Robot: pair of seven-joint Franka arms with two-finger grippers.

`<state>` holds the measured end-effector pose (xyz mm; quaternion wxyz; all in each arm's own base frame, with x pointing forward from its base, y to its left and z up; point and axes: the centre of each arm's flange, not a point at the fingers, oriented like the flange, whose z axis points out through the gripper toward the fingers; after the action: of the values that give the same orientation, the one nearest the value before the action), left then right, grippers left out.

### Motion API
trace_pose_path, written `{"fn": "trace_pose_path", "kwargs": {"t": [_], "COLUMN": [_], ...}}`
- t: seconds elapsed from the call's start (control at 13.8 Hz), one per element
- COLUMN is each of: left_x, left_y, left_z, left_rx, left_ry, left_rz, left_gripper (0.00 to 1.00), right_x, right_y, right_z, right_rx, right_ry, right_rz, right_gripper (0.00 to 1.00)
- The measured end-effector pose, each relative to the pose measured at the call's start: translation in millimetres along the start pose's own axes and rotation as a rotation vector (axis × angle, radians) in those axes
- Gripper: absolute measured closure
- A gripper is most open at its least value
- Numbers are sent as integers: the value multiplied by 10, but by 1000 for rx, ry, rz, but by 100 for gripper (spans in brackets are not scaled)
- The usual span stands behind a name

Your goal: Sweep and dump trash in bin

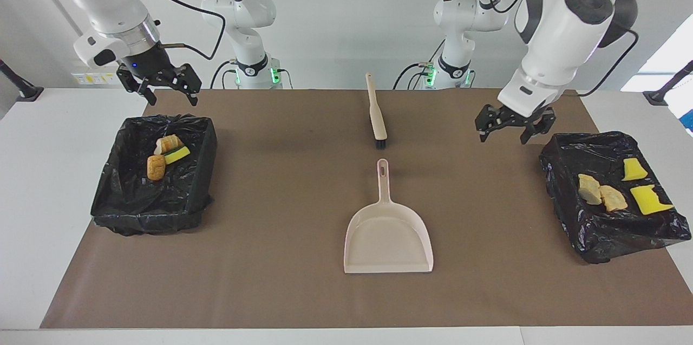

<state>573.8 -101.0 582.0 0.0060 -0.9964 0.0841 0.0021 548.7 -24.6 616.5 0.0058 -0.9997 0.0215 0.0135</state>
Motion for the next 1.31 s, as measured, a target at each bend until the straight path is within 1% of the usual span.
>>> {"fn": "trace_pose_path", "kwargs": {"t": [0.22, 0.36, 0.51, 0.87, 1.31], "left_x": [-368, -550, -663, -739, -726], "left_y": [-363, -415, -426, -433, -469], "left_z": [-370, -572, -681, -934, -935], "left_rx": [5, 8, 9, 10, 10], "left_ry": [2, 4, -8, 3, 4], "left_rz": [40, 44, 40, 38, 31], "left_gripper": [0, 0, 0, 0, 0], "right_x": [0, 0, 0, 0, 0], "right_y": [0, 0, 0, 0, 0], "right_z": [-1, -1, -1, -1, -1], "right_rx": [0, 0, 0, 0, 0], "right_ry": [0, 0, 0, 0, 0], "right_rz": [0, 0, 0, 0, 0], "right_gripper": [0, 0, 0, 0, 0]}}
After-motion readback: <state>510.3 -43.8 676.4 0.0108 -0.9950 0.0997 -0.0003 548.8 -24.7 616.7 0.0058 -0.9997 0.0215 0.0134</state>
